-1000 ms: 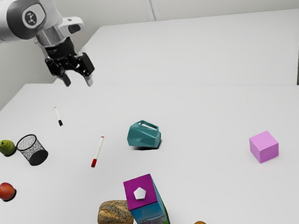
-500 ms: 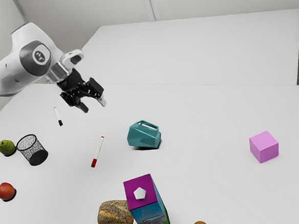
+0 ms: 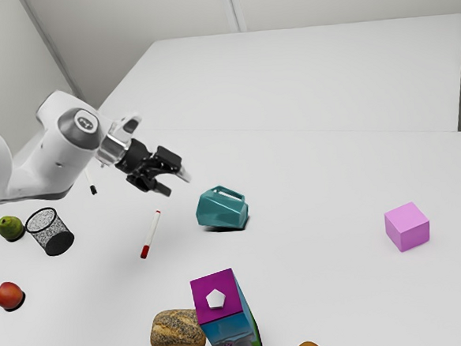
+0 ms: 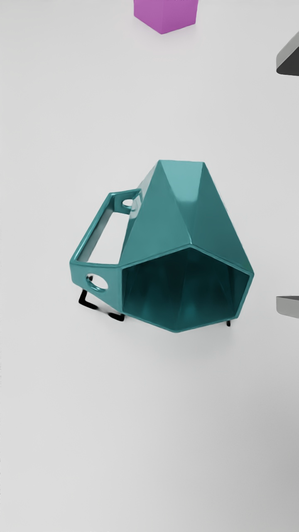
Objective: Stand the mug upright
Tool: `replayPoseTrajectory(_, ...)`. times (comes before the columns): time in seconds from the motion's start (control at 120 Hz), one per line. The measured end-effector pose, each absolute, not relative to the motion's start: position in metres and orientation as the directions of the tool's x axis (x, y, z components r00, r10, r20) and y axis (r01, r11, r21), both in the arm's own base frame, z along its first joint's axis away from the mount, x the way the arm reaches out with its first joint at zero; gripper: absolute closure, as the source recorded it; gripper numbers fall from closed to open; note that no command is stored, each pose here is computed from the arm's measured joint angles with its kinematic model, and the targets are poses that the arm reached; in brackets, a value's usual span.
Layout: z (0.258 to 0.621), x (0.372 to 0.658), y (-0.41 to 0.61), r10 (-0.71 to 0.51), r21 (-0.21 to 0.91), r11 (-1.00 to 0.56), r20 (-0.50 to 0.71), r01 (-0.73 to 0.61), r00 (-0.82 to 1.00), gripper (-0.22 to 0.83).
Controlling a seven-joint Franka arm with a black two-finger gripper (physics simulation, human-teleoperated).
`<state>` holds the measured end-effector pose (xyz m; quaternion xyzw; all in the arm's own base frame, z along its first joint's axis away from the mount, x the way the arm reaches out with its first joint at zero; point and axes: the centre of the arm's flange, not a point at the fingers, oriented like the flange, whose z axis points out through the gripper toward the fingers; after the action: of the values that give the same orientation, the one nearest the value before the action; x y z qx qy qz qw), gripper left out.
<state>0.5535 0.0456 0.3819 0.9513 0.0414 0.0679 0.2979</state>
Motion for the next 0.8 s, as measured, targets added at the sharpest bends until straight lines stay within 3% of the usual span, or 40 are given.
replayPoseTrajectory(0.55,0.305,0.555,0.045,0.16,0.722,-0.692,0.186,-0.025,0.969,0.03)
replayPoseTrajectory(0.8,0.287,0.551,0.036,0.175,0.766,-0.638,0.244,-0.079,0.954,0.03)
